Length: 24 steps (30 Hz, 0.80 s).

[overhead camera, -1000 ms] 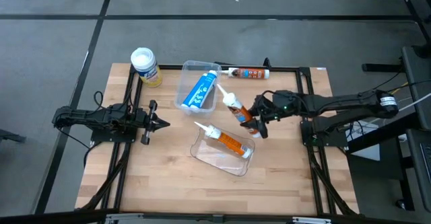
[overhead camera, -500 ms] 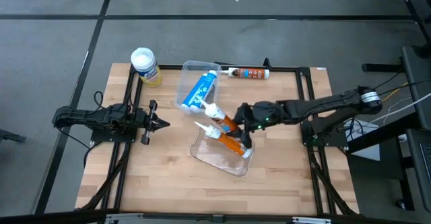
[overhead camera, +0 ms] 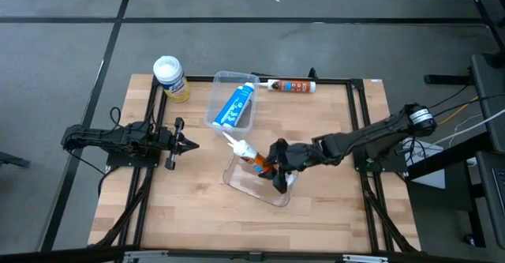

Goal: Pick & place silicon tubes, Sealant and Lysol wipes
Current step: Put the bottom orange sealant into the bottom transparent bin

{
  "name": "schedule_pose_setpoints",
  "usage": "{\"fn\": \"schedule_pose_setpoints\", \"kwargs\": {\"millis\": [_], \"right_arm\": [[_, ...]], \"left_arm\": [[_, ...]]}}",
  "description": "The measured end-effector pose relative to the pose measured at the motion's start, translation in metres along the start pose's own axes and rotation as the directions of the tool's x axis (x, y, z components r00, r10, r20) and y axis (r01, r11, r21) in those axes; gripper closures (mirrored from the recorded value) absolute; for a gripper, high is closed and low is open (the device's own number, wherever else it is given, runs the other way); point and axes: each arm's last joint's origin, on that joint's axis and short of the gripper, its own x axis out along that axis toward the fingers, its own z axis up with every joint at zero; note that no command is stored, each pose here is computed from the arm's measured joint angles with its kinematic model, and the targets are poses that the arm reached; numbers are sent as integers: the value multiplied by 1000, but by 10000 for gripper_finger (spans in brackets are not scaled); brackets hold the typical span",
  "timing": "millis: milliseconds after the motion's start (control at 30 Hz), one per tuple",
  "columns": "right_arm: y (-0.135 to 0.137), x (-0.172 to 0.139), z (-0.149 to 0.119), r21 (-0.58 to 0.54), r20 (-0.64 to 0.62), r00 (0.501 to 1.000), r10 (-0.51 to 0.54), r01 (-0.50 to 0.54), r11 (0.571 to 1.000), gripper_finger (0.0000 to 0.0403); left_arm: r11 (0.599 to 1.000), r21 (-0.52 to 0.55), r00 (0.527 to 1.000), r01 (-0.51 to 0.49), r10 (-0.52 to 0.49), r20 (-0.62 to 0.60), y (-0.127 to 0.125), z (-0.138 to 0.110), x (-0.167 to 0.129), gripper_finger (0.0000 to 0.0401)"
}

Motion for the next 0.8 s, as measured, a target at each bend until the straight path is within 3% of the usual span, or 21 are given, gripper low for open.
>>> {"fn": "schedule_pose_setpoints", "kwargs": {"millis": [333, 800], "right_arm": [[13, 17, -23, -5, -72, 997, -1, 0, 1000, 193], [3, 51, -51, -32, -207, 976, -60, 55, 998, 193]], "left_arm": [[1000, 0, 1000, 0, 0, 1, 0, 0, 0, 391], [1000, 0, 1000, 0, 0, 6, 0, 1, 0, 391]]}}
